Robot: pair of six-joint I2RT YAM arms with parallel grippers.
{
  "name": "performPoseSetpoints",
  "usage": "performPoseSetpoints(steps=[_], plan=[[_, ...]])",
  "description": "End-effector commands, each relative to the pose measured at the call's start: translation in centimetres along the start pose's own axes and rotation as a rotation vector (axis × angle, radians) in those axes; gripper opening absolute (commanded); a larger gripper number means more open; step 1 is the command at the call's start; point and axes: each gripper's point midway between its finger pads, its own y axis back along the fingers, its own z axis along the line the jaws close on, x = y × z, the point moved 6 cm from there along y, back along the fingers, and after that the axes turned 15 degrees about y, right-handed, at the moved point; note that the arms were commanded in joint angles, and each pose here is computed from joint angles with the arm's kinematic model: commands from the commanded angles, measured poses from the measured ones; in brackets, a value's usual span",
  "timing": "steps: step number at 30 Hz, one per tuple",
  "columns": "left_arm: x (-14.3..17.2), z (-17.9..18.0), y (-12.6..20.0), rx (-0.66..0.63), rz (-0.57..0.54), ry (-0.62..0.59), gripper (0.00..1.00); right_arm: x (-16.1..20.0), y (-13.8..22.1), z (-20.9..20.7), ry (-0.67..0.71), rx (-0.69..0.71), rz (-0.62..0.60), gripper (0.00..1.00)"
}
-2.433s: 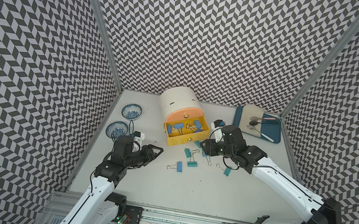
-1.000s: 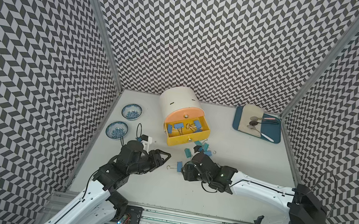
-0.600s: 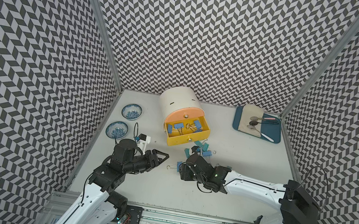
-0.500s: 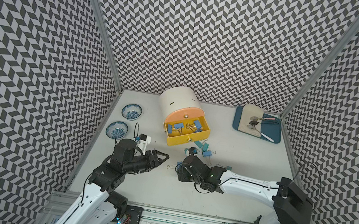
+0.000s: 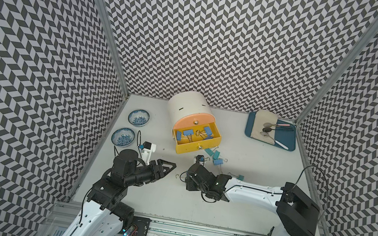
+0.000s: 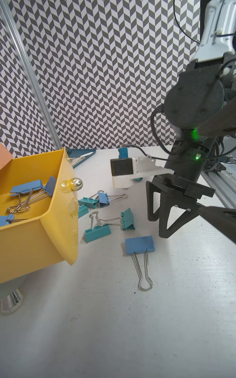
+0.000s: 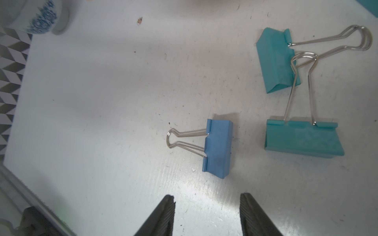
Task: Put the binder clips in the drawer according to color
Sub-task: Move the binder clip to the center of the board.
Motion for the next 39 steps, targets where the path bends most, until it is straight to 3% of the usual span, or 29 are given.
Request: performPoseSetpoints(steps=[1, 15, 39], plan=[[0.2, 0.6, 0.0, -0.017, 0.010, 0.022, 0.59, -1.2, -0.6, 0.6, 0.005, 0.019, -0.042, 0.53], [0.4, 0.5, 0.3, -0.035, 0.021, 0.005, 0.59, -2.3, -1.9, 0.8, -0.015, 0.072, -0.076, 0.46], [0.4, 0.2, 0.4, -0.039, 0.028, -0.010, 0.59, -1.1, -4.2, 0.5, -0.020, 0.103, -0.044, 0.40]])
